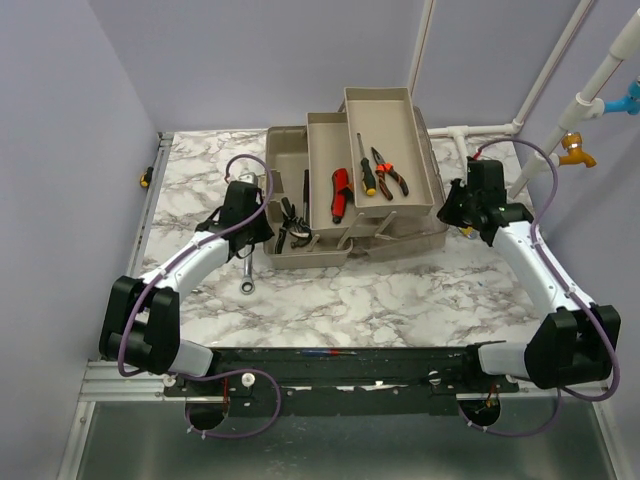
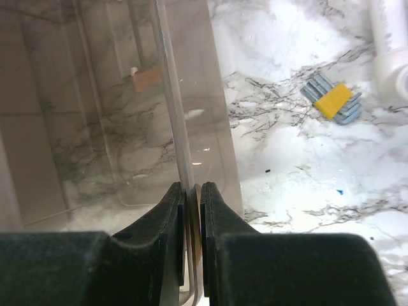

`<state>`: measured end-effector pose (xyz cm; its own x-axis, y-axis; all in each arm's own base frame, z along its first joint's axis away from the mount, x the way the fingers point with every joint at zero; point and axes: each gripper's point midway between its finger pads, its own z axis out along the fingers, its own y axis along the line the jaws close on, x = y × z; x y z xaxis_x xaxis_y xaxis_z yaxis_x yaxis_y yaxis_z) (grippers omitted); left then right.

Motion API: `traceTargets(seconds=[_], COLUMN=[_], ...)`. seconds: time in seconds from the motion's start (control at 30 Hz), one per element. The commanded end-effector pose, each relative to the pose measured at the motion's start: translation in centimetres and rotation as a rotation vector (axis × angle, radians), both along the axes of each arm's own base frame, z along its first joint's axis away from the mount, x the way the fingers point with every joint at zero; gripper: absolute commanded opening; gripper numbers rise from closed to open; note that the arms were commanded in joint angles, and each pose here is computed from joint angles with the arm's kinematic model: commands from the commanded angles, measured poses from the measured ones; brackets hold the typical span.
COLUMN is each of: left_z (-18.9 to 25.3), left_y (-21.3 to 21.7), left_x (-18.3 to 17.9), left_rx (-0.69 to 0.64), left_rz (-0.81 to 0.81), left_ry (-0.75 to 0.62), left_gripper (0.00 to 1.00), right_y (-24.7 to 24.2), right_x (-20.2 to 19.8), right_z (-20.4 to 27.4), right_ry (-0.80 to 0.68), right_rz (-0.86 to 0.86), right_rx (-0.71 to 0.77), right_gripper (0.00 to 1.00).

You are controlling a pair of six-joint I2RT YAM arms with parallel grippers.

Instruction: Pack the tool kit

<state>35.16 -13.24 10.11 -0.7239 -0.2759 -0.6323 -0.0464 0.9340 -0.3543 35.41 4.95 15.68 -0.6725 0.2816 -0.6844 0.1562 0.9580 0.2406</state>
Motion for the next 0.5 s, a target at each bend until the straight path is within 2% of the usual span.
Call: traceTargets(seconds=[0.0, 0.47], left_z=[2.4, 3.2], left_y=[-1.4, -4.7], left_x=[0.5, -1.7], left_rx=[-0.006, -0.098], left_rz=[-0.011, -0.091], left_ry=[-0.062, -0.067], left_gripper=[0.00, 0.00], right_y=[-0.7, 6.4], right_x=[1.5, -0.6], right_z=[8.5, 13.6], right_ry=[-0.199, -0.225], right_rz=[-0.047, 0.019], right_rx=[-0.053, -0.346], right_gripper=[0.01, 0.01])
